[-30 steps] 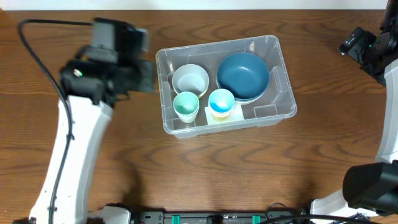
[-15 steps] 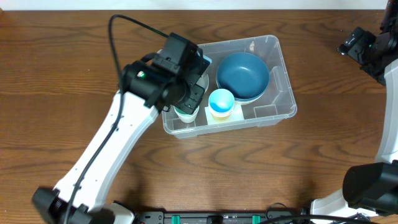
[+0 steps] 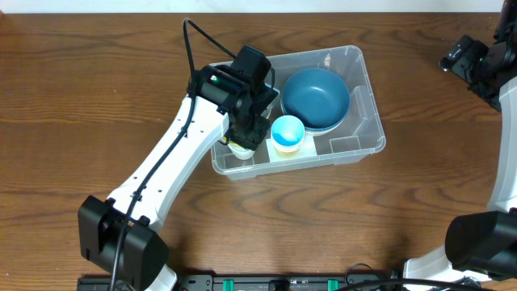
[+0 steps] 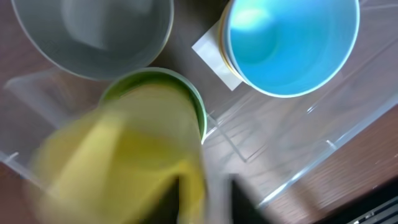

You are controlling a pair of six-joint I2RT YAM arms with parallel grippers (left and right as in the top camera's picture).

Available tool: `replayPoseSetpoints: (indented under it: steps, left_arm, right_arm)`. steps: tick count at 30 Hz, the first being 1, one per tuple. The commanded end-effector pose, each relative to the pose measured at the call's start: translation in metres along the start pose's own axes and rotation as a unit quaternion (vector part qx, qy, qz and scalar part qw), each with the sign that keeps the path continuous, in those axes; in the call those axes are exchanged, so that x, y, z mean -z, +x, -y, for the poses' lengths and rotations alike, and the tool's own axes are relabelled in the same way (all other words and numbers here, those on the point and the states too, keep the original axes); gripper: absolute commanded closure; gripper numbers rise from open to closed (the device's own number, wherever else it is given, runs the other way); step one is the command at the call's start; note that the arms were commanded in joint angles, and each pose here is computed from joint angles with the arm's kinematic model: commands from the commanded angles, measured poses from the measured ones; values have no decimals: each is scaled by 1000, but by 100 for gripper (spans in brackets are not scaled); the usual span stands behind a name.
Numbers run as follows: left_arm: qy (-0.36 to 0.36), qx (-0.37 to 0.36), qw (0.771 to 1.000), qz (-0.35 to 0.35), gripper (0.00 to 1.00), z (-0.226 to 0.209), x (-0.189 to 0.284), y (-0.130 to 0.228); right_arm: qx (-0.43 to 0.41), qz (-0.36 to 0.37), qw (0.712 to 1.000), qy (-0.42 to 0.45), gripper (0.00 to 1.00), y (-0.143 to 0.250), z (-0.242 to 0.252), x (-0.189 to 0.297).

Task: Pack container

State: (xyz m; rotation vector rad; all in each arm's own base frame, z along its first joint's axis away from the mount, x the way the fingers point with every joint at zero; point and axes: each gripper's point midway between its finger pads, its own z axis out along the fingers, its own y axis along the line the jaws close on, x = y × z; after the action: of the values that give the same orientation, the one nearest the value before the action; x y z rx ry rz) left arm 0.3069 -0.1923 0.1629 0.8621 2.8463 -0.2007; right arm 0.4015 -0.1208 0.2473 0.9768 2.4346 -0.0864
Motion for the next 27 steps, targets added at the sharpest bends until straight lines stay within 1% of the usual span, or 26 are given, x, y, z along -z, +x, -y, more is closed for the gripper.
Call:
replayPoseSetpoints:
  steps: [1,8,12,15,20,23,27]
  left_arm:
    - [-2,-3,1000,-7,2,-1,-1,3]
    - [-6,0,1000,-4,2,-1,9,9]
    - [-38,35,998,25,2,-9,35,14]
    - [-59,65,993,74,2,-13,68,19]
    - [-56,71,981,172,2,-6,131,35]
    - [-54,67,969,231,2,0,170,56]
    - [-52,64,956,282,2,6,208,99]
  right_arm:
    - [-9,0,1000,7,1,-1,4,-2]
    - [-9,0,1000,7,1,-1,4,-3]
    - [-9,0,1000,8,1,-1,4,-2]
    - [-9,0,1000,7,1,-1,4,-2]
    - [-9,0,1000,8,1,-1,4,-3]
    - [-9,0,1000,8,1,-1,4,-3]
    - [-9,0,1000,8,1,-1,4,-3]
